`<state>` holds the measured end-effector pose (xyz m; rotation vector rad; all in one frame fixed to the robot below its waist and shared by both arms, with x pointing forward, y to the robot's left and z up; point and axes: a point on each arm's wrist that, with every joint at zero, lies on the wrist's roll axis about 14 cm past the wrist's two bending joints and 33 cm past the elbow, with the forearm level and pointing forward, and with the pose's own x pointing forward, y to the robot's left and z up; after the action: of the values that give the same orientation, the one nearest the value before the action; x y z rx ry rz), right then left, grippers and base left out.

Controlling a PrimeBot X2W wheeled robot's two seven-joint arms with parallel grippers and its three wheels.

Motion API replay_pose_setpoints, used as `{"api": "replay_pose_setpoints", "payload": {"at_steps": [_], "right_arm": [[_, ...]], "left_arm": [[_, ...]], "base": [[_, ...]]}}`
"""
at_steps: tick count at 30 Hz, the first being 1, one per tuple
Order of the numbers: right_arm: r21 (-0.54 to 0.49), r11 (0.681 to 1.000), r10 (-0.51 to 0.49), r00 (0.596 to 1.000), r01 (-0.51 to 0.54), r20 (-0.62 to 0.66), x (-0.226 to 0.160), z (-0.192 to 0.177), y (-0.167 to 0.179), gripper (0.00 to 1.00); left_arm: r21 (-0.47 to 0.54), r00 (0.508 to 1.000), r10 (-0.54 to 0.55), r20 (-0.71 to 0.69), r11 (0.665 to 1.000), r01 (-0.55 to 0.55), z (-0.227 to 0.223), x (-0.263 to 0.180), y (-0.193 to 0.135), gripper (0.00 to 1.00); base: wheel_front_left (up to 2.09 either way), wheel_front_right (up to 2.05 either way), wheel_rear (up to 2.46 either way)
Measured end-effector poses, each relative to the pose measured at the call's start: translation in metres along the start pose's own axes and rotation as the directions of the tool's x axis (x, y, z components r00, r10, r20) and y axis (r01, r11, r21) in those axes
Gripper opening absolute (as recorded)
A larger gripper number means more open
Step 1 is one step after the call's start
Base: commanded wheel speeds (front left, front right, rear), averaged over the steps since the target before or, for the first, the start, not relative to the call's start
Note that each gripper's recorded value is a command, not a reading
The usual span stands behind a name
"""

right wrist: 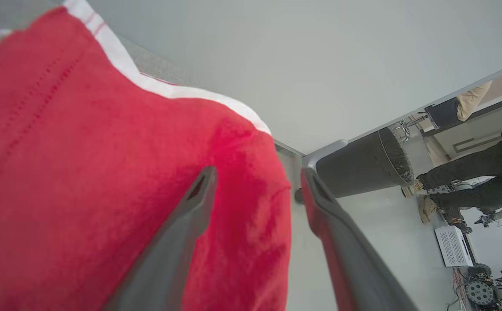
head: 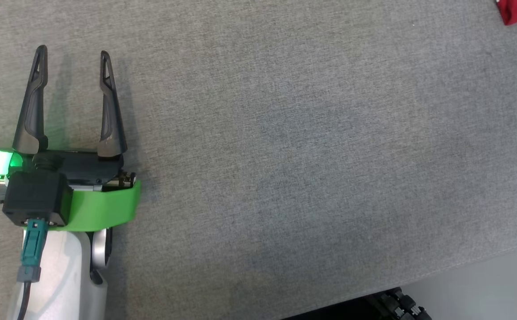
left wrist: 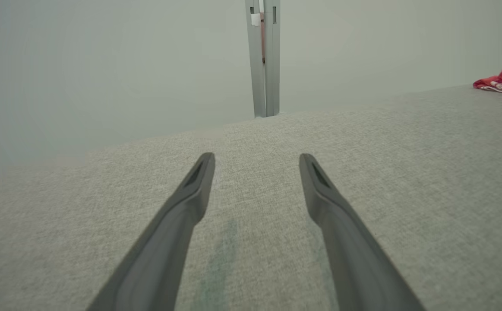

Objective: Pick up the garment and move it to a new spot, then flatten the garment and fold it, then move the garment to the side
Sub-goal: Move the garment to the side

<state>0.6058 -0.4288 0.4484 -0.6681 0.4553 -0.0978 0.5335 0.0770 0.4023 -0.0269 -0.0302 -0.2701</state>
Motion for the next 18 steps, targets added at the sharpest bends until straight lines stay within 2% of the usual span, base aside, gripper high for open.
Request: {"api": "replay_pose_setpoints", "payload": {"at_steps": [4, 7, 10, 12, 14, 18], "right_arm": [[0.0, 1.0, -0.012, 0.999, 0.012, 0.03, -0.003, 0.01, -0.005, 1.0], [0.073, 0.997, -0.009, 0.987, -0.003, 0.159, -0.006, 0.052, 0.0, 1.0], [0.109, 0.993, 0.014, 0.97, -0.042, 0.244, -0.017, 0.073, 0.012, 1.0], [0.136, 0.989, 0.014, 0.952, -0.058, 0.307, -0.03, 0.086, 0.017, 1.0], [0.196, 0.976, 0.006, 0.911, -0.095, 0.413, -0.053, 0.111, 0.029, 1.0], [0.257, 0.953, 0.016, 0.875, -0.159, 0.483, -0.085, 0.118, 0.057, 1.0]], "left_arm": [[0.002, 1.0, 0.03, 0.006, 1.0, -0.03, 0.005, -0.004, 0.008, 1.0], [-0.008, 0.998, 0.055, 0.009, 0.998, -0.055, 0.012, -0.01, 0.013, 1.0], [-0.011, 0.998, 0.063, -0.003, 0.998, -0.063, 0.014, -0.018, 0.014, 1.0], [-0.017, 0.997, 0.072, 0.001, 0.997, -0.072, 0.02, -0.022, 0.015, 1.0], [-0.028, 0.995, 0.103, 0.001, 0.994, -0.103, 0.028, -0.031, 0.022, 1.0], [-0.035, 0.991, 0.133, 0.0, 0.99, -0.133, 0.039, -0.045, 0.029, 1.0]], "base": [[0.0, 0.0, 0.0], [0.0, 0.0, 0.0], [0.0, 0.0, 0.0], [0.0, 0.0, 0.0], [0.0, 0.0, 0.0], [0.0, 0.0, 0.0]]}}
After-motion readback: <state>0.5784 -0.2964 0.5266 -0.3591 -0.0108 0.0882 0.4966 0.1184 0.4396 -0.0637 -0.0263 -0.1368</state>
